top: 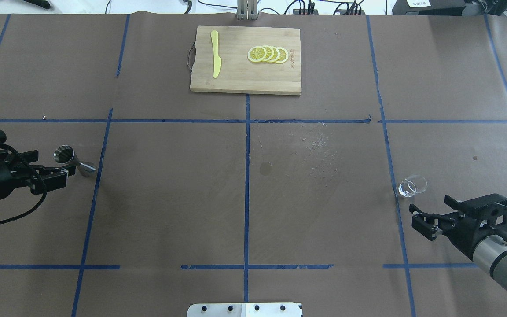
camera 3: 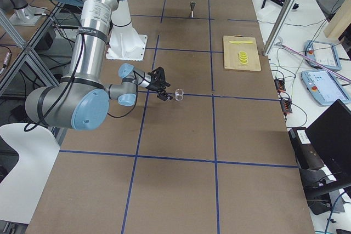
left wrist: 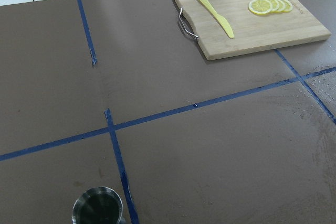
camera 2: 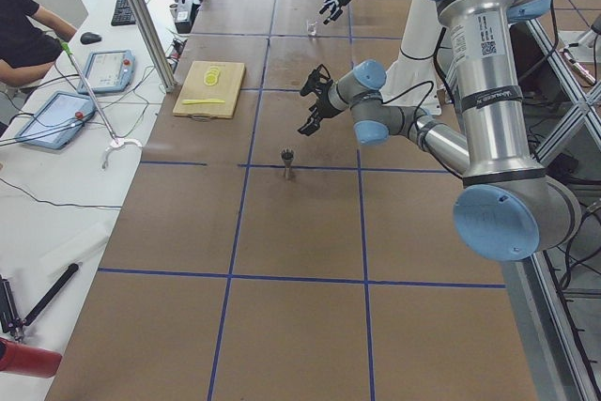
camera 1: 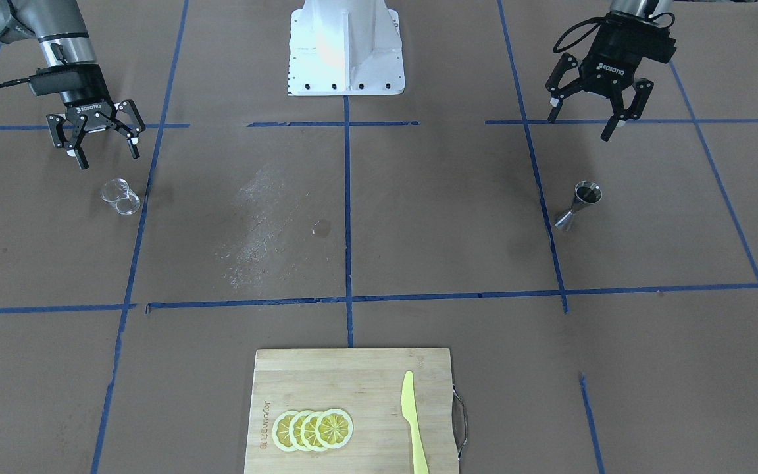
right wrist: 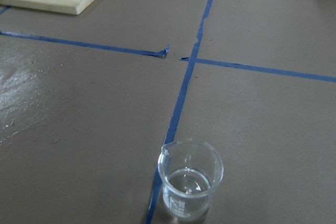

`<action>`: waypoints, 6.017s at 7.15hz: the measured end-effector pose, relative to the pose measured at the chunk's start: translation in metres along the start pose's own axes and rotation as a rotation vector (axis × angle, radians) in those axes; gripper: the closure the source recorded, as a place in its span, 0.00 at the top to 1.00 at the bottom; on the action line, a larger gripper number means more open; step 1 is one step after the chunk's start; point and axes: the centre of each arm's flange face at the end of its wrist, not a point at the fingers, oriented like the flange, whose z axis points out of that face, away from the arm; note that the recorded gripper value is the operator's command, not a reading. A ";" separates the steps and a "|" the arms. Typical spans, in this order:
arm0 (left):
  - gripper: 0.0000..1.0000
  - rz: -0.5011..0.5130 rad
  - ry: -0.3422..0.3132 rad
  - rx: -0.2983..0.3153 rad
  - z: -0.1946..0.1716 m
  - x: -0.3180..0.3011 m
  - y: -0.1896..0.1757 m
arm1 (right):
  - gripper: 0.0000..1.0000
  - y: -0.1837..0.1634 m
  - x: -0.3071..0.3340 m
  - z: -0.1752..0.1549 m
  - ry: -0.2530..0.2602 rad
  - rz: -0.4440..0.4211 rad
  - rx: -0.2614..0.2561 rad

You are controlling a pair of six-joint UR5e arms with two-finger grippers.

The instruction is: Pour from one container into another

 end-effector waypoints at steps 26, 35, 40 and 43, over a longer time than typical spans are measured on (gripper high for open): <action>1.00 -0.093 -0.158 -0.484 -0.022 -0.431 -0.067 | 1.00 -0.241 0.363 -0.058 0.063 0.222 -0.752; 1.00 -0.229 -0.190 -0.482 -0.035 -0.429 -0.076 | 1.00 -0.224 0.405 -0.063 0.069 0.274 -0.668; 1.00 -0.222 -0.189 -0.476 -0.036 -0.427 -0.077 | 1.00 -0.224 0.409 -0.061 0.088 0.289 -0.652; 1.00 -0.221 -0.189 -0.476 -0.037 -0.427 -0.076 | 1.00 -0.224 0.408 -0.061 0.088 0.293 -0.650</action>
